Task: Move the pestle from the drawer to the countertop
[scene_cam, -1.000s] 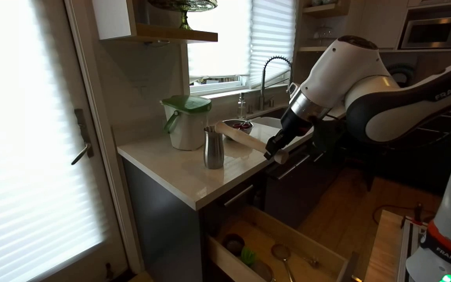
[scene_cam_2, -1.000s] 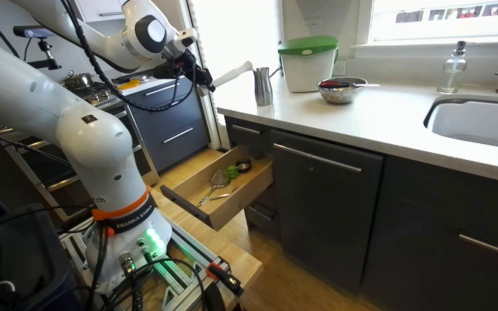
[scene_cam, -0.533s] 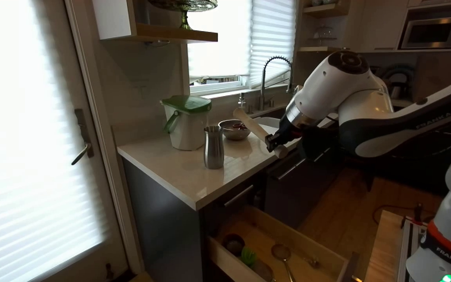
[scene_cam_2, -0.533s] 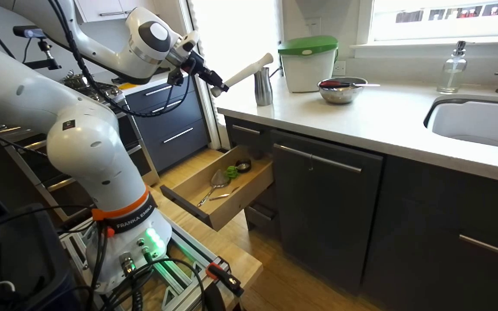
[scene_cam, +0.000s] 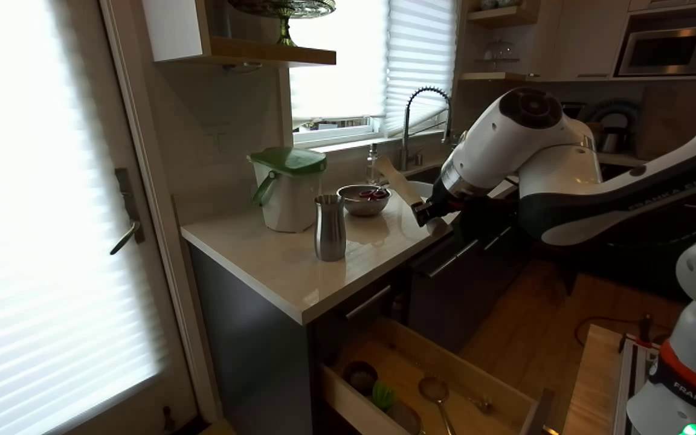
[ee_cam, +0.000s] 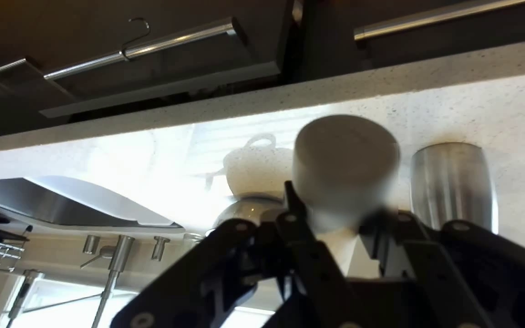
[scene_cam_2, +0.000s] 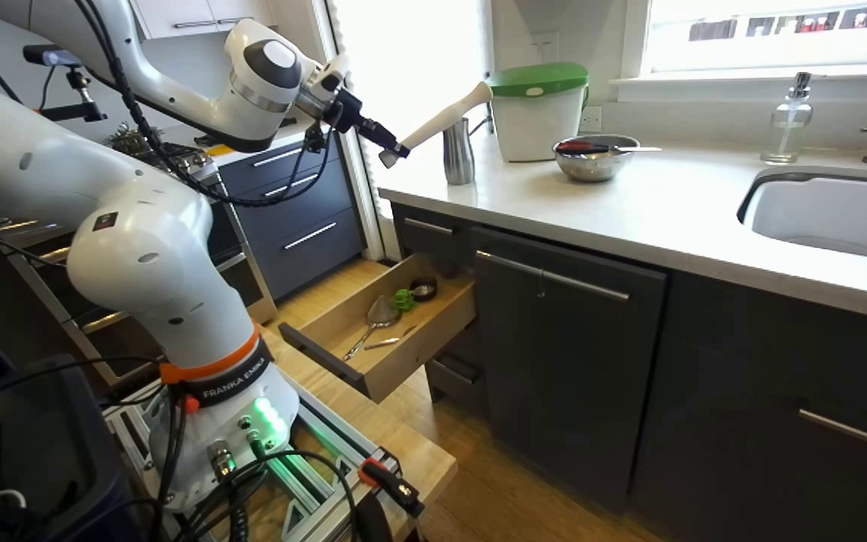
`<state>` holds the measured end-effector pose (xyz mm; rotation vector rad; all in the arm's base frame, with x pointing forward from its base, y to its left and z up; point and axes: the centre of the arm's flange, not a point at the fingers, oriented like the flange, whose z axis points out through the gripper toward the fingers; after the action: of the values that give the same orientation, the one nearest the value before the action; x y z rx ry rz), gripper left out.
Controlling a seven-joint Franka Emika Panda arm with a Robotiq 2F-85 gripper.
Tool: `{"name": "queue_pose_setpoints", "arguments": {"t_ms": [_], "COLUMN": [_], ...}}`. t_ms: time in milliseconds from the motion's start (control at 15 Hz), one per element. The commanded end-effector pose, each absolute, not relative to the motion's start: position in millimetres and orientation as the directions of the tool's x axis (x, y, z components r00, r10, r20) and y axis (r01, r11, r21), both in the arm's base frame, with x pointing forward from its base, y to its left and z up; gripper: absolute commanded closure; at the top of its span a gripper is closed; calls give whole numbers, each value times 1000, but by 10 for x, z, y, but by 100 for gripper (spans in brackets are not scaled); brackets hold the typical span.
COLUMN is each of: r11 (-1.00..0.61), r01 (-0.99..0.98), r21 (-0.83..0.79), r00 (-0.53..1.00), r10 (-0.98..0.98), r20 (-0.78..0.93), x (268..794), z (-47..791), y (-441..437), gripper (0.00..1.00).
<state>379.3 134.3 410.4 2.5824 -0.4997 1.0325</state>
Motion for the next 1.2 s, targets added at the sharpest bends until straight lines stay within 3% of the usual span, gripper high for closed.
{"name": "queue_pose_setpoints", "arguments": {"t_ms": [0,267,600,1133], "r11": [-893,-931,-891,-772], "r01": [-411,-341,-436,-578], "r21": [182,132,128,264], "r00": [585,474,360,283], "r10": [-105,-49,-42,114], "r20": [804,879,932,952], "x": [3970,4262,4537,4697], "z": [4066,4124,4017,3355], "y": [1343,1276,1029,1025], "gripper": [92,92,92,92]}}
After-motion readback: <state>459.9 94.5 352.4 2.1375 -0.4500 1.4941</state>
